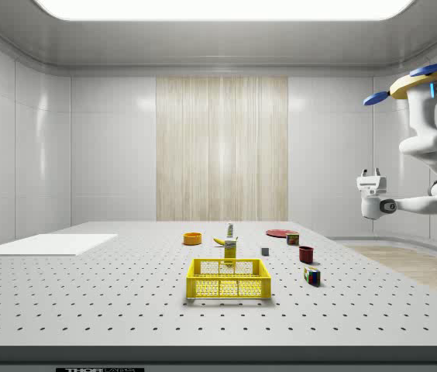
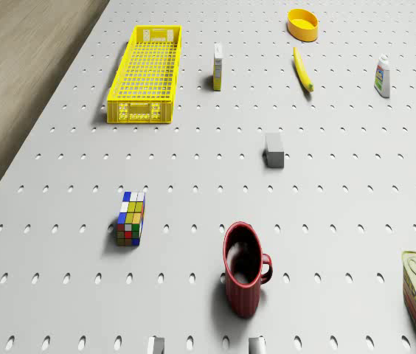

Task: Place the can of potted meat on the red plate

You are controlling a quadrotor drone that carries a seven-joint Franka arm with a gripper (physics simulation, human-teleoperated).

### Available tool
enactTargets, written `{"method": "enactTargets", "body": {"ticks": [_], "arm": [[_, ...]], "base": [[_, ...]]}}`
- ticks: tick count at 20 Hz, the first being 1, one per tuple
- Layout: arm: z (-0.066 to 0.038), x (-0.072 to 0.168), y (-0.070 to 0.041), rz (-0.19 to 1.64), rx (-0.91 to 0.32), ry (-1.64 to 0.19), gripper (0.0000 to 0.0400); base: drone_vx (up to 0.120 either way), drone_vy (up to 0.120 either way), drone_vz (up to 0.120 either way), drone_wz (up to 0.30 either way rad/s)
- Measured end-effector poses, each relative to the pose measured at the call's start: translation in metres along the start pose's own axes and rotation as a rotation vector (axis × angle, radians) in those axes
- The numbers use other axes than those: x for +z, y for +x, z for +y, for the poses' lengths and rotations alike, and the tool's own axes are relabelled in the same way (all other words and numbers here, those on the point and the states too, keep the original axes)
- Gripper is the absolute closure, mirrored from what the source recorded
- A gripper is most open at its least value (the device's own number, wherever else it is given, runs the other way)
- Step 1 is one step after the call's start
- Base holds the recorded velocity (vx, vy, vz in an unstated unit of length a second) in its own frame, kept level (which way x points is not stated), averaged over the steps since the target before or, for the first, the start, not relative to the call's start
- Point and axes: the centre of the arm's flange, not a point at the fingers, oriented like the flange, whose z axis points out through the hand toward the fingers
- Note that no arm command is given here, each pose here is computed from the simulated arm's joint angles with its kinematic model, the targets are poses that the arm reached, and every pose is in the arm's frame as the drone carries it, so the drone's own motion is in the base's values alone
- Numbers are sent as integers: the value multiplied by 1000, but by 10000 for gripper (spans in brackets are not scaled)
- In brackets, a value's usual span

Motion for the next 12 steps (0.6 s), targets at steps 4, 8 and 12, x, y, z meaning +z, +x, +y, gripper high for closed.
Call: {"method": "enactTargets", "body": {"ticks": [4, 8, 12], "arm": [[3, -30, -2, 2, 0, 2, 0], [2, -56, -2, 4, 0, 4, 0], [1, -75, -1, 7, 0, 7, 0]], "base": [[0, 0, 0, 0], [0, 0, 0, 0], [0, -90, 0, 0]]}}
